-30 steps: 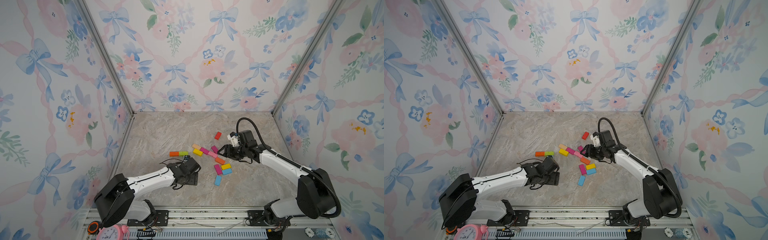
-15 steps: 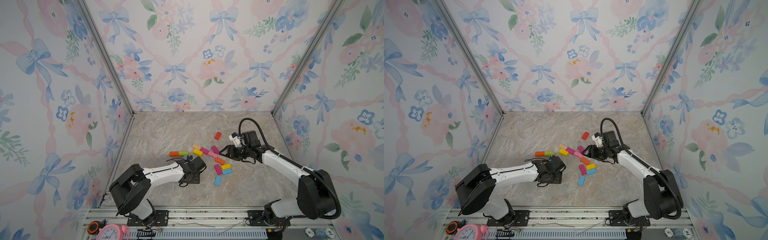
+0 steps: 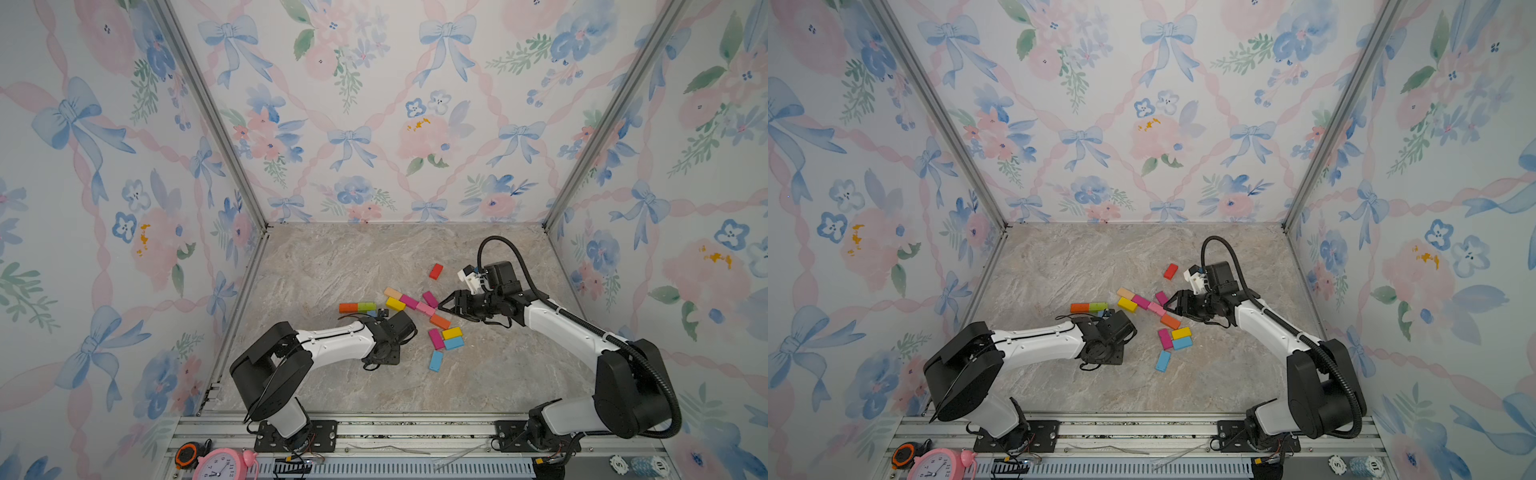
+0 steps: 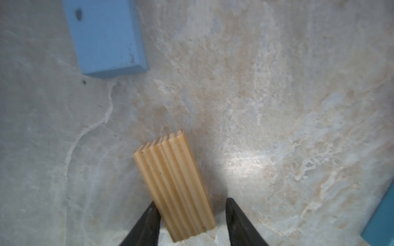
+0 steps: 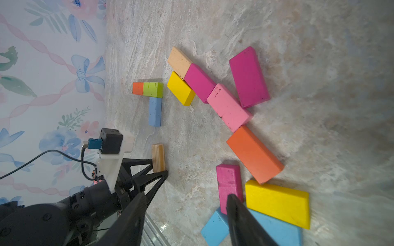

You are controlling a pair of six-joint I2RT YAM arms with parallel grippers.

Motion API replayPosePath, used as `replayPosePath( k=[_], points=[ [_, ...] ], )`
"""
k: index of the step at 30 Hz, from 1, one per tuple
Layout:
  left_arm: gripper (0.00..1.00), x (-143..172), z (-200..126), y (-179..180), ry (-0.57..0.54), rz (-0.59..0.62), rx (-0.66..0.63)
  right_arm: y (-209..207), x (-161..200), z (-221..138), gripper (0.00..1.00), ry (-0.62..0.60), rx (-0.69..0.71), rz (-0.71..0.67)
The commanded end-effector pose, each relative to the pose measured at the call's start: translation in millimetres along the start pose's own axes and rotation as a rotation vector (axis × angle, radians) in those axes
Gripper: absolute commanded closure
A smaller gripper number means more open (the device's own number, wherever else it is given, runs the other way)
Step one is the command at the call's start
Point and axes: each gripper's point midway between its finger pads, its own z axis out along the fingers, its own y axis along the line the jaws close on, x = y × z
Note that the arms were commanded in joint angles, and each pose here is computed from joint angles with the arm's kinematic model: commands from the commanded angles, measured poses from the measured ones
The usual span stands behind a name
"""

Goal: Assemble the number 7 with building blocks
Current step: Assemble the building block at the center of the board.

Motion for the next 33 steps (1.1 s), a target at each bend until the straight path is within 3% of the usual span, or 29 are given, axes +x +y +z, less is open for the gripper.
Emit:
replayPosePath(
  k=[1, 6, 12, 33],
  points=[
    [0.57, 9.2, 5.8, 9.3, 0.042, 0.009, -0.033, -4.3, 4.2, 2.7, 0.38, 0.017, -0.006, -0.003],
    [0.69, 7.8, 4.4, 17.2, 0.042, -0.003, -0.032, -5.4, 4.5, 3.3, 0.38, 0.020, -0.004, 0.000],
    [0.73, 7.2, 0.9, 27.3, 0.038, -0.014, -0.026, -5.6, 5.2, 2.9, 0.38, 0.022, -0.001, -0.003],
    [0.75, 4.7, -9.6, 54.8, -0.002, -0.102, 0.147, -12.0, 2.9, -0.9, 0.38, 0.015, 0.030, 0.001]
  ],
)
